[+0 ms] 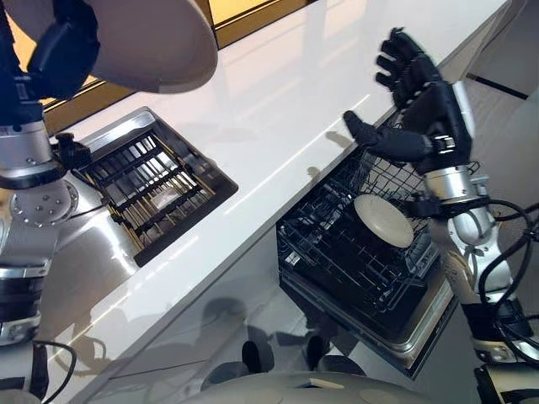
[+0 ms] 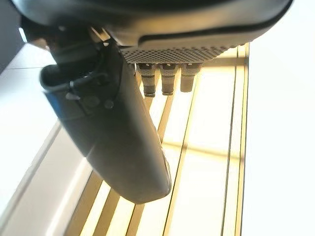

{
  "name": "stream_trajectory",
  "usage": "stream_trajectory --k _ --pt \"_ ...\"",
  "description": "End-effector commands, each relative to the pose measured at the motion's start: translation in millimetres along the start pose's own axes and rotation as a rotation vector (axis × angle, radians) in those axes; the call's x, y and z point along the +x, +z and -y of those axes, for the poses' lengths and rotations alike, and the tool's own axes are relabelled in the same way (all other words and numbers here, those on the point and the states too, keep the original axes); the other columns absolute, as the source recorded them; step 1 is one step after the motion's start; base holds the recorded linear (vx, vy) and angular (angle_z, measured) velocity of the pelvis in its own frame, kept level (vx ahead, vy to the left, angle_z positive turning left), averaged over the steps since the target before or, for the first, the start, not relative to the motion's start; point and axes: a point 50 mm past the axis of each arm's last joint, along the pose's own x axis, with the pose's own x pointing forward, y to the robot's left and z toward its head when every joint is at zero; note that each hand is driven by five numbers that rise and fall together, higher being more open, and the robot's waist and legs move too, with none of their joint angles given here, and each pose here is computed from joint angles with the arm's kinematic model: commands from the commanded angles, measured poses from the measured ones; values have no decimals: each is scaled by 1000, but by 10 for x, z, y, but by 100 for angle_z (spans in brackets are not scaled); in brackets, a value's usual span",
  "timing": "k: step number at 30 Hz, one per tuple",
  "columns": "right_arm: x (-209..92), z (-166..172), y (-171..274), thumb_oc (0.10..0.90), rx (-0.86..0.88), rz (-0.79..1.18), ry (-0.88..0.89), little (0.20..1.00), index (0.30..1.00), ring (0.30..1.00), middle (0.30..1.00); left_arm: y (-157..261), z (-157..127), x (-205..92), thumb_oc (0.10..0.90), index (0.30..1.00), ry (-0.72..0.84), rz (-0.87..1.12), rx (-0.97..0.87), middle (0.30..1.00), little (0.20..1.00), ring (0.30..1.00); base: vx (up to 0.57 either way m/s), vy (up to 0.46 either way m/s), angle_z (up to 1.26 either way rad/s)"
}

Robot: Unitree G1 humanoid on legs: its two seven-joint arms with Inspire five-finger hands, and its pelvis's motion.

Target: Pick up plates and place into dishwasher.

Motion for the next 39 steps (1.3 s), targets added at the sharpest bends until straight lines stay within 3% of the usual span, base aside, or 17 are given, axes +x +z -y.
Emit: stream_trajectory --k 1,20,39 --pt "280 -250 514 800 137 269 136 900 900 900 900 219 16 293 100 300 120 172 -50 300 200 300 -22 -10 13" --pt "405 -757 440 800 371 234 300 900 900 900 900 546 522 218 100 300 -23 232 -227 300 200 300 -2 -1 1" --pt "434 -834 505 800 382 301 244 900 900 900 900 665 749 89 100 300 -123 191 -339 300 200 300 0 0 0"
